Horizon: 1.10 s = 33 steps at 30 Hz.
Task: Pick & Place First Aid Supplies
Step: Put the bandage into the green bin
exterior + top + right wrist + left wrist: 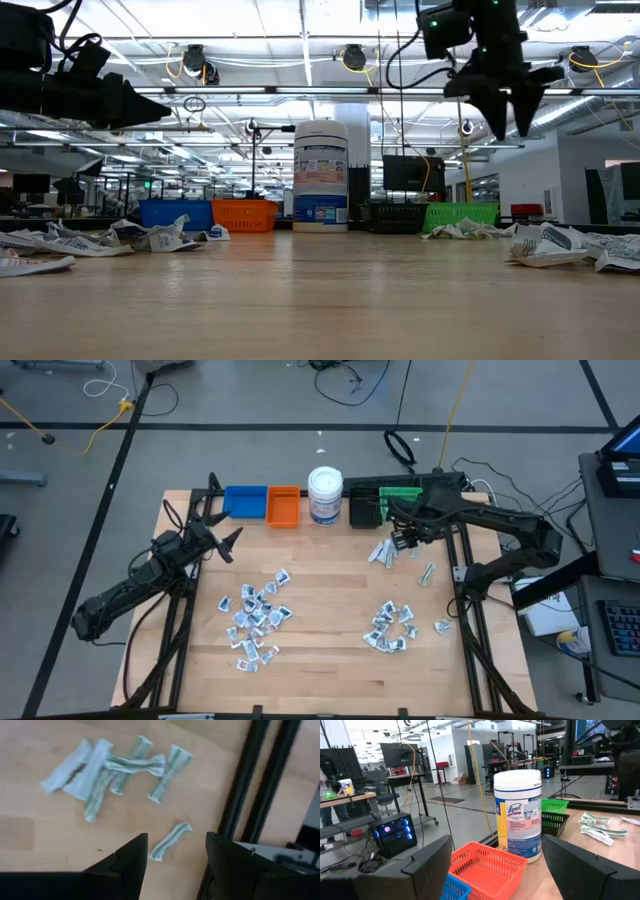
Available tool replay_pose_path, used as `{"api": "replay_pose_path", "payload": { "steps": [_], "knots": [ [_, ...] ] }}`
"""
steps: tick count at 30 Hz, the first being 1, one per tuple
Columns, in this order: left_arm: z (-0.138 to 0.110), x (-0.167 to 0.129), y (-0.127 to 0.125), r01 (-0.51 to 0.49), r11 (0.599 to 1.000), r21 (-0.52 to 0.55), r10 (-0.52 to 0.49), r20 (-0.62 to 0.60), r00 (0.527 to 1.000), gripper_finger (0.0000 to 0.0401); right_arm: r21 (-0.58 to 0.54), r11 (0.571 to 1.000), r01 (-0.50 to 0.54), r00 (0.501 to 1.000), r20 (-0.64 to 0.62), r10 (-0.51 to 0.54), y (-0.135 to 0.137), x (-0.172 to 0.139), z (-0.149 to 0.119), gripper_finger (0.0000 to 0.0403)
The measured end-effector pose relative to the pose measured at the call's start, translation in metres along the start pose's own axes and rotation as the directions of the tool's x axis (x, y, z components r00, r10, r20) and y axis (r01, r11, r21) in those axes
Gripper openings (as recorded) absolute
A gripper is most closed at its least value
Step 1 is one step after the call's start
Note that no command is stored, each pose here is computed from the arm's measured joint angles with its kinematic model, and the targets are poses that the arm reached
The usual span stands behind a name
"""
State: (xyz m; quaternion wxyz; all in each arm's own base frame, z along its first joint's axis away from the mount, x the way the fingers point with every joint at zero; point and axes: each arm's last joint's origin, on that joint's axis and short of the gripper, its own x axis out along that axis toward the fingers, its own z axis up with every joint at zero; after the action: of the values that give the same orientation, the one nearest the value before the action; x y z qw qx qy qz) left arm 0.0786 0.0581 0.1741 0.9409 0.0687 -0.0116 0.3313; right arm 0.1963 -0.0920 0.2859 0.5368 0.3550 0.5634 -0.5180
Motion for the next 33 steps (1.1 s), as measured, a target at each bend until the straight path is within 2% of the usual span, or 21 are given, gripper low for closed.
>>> {"api": "replay_pose_path", "payload": {
  "steps": [4,9,18,24,29,33],
  "knots": [
    [0.0,0.0,0.0,0.0,1.0,0.0,0.0,0.0,1.0,0.031,0.101,0.995,-0.013,0.999,0.035,0.009,-0.011,0.018,-0.012,0.0192],
    [0.0,0.0,0.0,0.0,1.0,0.0,0.0,0.0,1.0,0.031,0.187,0.979,-0.08,0.995,0.071,0.068,-0.018,0.051,-0.026,0.0187],
    [0.0,0.0,0.0,0.0,1.0,0.0,0.0,0.0,1.0,0.031,0.223,0.965,-0.14,0.988,-0.029,0.15,-0.019,0.121,-0.05,0.0187],
    [0.0,0.0,0.0,0.0,1.0,0.0,0.0,-0.001,1.0,0.031,0.259,0.962,-0.088,0.992,-0.064,0.108,-0.026,0.139,-0.06,0.0187],
    [0.0,0.0,0.0,0.0,1.0,0.0,0.0,0.0,1.0,0.031,0.27,0.952,-0.147,0.982,-0.072,0.172,-0.024,0.153,-0.064,0.0184],
    [0.0,0.0,0.0,0.0,1.0,0.0,0.0,-0.001,1.0,0.031,0.287,0.946,-0.149,0.979,-0.092,0.182,-0.025,0.158,-0.067,0.0158]
  ]
}}
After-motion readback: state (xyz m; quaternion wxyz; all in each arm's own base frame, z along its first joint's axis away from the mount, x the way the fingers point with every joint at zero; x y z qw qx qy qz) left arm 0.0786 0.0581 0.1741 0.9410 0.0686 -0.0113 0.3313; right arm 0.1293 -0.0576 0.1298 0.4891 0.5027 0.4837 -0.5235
